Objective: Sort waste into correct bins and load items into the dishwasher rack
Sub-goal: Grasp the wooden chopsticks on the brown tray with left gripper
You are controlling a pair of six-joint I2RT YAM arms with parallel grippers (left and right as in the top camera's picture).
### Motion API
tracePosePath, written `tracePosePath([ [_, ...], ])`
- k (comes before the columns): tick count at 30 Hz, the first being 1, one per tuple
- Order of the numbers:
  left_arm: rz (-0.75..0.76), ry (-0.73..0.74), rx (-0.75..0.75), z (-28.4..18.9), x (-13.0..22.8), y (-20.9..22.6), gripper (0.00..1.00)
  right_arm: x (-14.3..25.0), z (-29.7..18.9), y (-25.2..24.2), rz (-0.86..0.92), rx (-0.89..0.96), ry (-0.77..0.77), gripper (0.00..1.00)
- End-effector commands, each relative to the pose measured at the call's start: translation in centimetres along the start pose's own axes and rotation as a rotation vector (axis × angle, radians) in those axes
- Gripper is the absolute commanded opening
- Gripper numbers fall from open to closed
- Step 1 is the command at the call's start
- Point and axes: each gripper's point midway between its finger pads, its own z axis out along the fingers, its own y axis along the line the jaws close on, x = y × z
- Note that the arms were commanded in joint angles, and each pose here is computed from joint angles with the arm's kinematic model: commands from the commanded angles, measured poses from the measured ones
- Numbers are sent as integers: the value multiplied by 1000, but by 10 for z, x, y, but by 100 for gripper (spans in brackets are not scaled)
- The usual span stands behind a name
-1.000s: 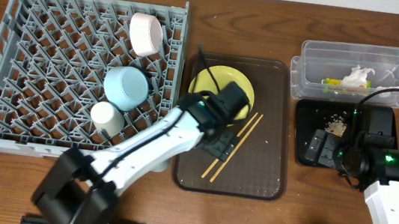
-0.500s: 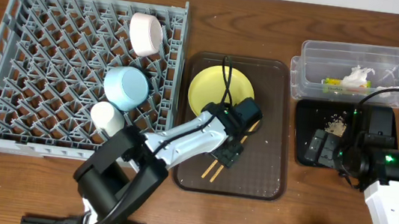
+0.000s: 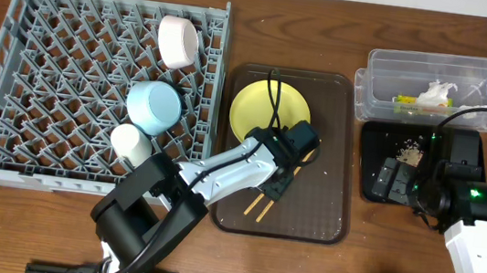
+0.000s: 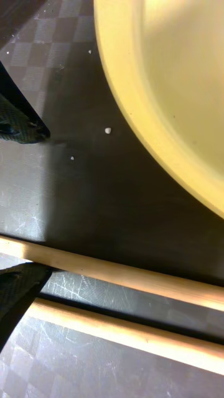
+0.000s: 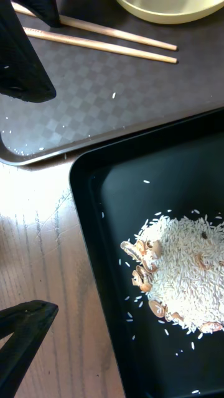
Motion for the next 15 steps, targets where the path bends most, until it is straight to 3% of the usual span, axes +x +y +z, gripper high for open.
tracePosePath([
  [1, -18, 34, -35, 11, 13, 8, 63, -2, -1, -4, 9, 7, -6, 99],
  [3, -18, 37, -36, 11, 14, 8, 56, -2, -1, -4, 9, 6, -6, 99],
  [6, -18, 36, -36, 11, 14, 8, 29, -2, -1, -4, 8, 7, -6, 99],
  [7, -18, 37, -35, 11, 14, 8, 25, -2, -1, -4, 9, 7, -6, 99],
  [12, -11, 41, -25, 11, 15, 4, 21, -2, -1, -4, 8, 7, -7, 99],
  [15, 1, 45, -26, 11, 17, 1, 10, -2, -1, -4, 8, 7, -6, 99],
])
